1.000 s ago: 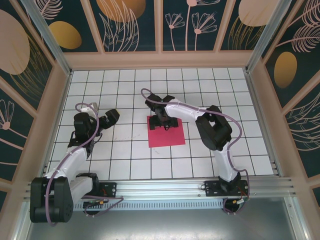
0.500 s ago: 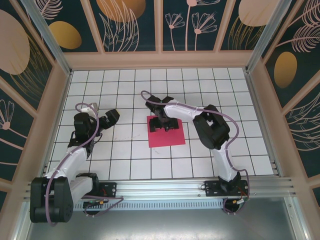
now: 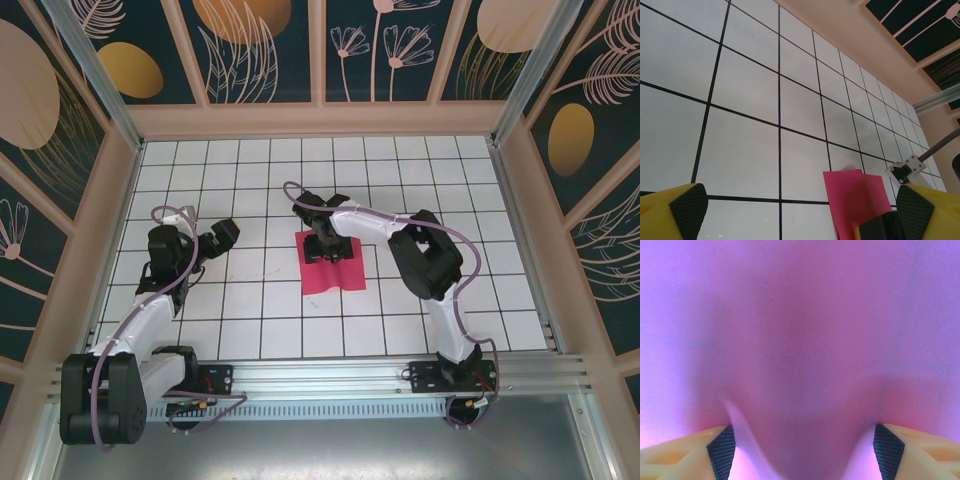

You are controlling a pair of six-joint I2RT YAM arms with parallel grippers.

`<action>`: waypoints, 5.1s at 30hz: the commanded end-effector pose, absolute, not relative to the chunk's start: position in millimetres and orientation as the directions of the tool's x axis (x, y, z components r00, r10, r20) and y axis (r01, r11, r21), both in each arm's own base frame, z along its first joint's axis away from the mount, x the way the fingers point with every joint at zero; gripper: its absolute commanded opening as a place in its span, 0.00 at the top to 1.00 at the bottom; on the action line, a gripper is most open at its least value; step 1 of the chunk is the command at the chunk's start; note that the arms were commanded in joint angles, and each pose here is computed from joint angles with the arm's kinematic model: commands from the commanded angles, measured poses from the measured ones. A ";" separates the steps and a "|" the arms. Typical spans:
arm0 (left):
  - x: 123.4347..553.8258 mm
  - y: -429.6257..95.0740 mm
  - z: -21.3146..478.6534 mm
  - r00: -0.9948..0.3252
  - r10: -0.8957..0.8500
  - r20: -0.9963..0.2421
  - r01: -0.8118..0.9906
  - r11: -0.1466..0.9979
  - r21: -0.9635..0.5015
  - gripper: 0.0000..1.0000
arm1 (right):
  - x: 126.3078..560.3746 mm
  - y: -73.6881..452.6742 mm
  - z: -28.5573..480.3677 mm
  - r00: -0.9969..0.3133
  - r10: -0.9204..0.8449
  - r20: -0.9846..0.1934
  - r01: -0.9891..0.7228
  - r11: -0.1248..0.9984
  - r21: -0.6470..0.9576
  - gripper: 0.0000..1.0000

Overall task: Fold a paper plane with a square sheet of paper (pick it up from the middle)
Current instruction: Fold the square sheet of paper in half at the center of the table, then hold the square sheet of paper at the center of the table.

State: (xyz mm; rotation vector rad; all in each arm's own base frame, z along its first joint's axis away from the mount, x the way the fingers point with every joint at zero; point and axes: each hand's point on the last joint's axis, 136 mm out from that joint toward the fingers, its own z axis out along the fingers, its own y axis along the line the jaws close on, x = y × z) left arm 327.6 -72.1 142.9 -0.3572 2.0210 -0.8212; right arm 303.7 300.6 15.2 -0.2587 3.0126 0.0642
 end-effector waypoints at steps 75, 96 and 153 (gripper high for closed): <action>319.9 -252.4 110.9 -0.842 -0.295 -0.451 0.172 0.646 -0.744 0.45 | 274.7 242.7 27.8 -0.991 0.030 -0.130 -0.030 0.902 0.431 0.29; 317.2 -270.4 108.1 -0.866 -0.257 -0.430 0.189 0.626 -0.757 0.59 | 268.6 228.3 2.4 -0.994 0.068 -0.087 0.036 0.944 0.329 0.29; 308.4 -317.9 51.2 -0.954 -0.111 -0.280 0.117 0.722 -0.682 0.85 | 258.8 208.7 -25.4 -0.999 -0.003 -0.036 -0.009 0.986 0.169 0.29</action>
